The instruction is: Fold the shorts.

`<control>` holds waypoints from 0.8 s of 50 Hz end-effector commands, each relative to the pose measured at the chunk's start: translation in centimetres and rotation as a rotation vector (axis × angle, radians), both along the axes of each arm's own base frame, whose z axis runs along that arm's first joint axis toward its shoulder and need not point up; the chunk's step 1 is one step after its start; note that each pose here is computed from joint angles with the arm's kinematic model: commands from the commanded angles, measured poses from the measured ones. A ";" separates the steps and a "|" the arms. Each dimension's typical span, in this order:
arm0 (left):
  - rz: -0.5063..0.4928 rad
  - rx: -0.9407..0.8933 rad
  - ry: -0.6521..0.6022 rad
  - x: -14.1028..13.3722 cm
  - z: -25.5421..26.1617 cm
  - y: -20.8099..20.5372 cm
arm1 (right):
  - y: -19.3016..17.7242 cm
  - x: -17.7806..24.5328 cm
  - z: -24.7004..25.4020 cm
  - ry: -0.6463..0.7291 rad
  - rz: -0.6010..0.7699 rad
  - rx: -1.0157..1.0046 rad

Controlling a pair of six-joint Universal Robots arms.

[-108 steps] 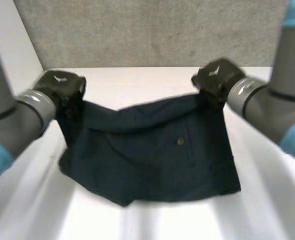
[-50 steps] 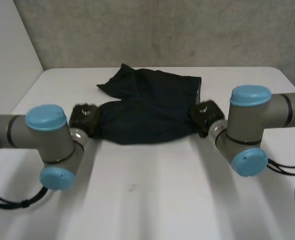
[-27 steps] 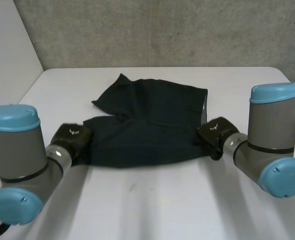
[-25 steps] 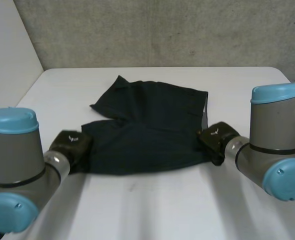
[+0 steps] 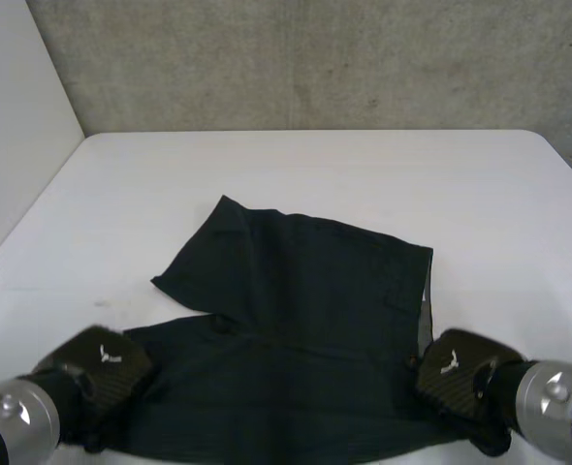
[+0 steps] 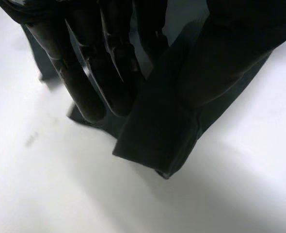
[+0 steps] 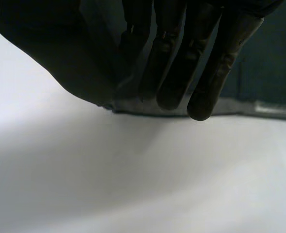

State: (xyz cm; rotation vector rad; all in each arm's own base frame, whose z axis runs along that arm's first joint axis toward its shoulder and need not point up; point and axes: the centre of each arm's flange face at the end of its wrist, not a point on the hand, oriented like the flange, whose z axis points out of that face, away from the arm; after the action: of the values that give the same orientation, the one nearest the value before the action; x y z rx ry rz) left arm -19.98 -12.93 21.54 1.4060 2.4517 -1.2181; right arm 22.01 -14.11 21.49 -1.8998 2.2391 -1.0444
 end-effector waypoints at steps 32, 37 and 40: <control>-0.066 -0.685 0.314 -17.2 -8.9 -26.0 | -22.7 6.1 -7.5 -0.344 -0.399 -0.610; -0.023 -0.711 0.405 -16.4 -3.9 -25.5 | -20.6 4.9 -3.8 -0.417 -0.475 -0.585; 0.014 -0.670 0.466 -15.2 -2.2 -24.6 | -19.5 4.5 -1.9 -0.473 -0.492 -0.569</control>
State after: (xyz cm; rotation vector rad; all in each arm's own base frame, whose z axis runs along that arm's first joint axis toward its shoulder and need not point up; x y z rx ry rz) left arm -36.82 -38.75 15.18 1.0973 1.8322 -2.2036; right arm 27.60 -35.92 15.82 -1.1679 2.3090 -2.1331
